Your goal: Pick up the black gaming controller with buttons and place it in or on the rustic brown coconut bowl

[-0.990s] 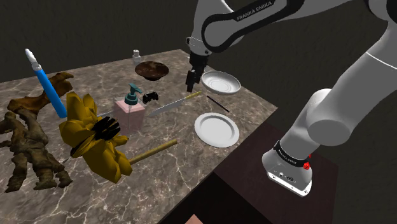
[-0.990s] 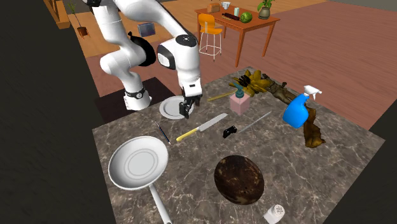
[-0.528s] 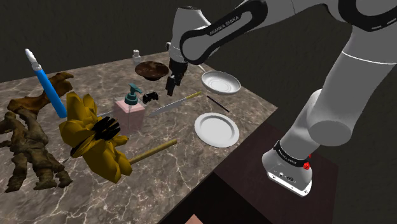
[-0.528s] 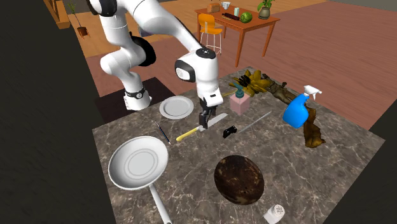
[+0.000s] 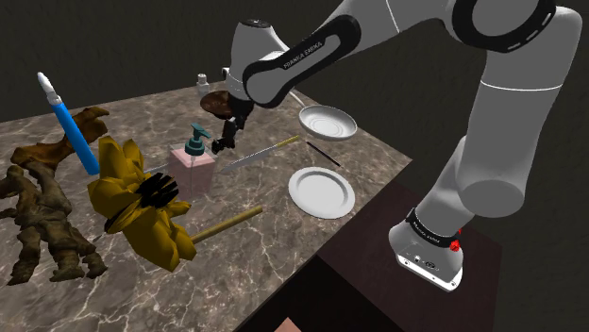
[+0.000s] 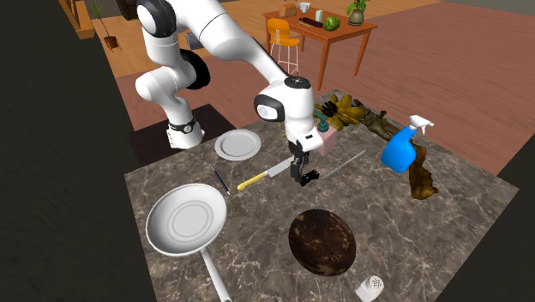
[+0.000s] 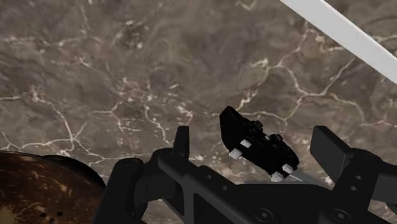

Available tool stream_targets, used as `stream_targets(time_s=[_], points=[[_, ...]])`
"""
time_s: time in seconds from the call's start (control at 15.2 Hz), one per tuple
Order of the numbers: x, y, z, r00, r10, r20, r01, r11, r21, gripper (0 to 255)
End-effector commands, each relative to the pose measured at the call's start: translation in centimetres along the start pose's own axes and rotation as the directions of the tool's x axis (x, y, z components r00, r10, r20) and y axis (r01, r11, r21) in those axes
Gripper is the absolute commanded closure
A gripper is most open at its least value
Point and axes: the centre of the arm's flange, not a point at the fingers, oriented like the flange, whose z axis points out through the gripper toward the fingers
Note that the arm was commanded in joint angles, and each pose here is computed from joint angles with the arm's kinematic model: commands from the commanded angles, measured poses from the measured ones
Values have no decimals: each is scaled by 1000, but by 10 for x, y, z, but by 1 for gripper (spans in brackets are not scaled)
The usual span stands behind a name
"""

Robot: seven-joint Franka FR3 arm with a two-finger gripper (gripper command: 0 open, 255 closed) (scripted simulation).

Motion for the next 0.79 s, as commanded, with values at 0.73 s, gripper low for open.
stream_targets(time_s=[0.73], points=[[3,-2,37,1000,-2,-2,2,1000,-1,0]])
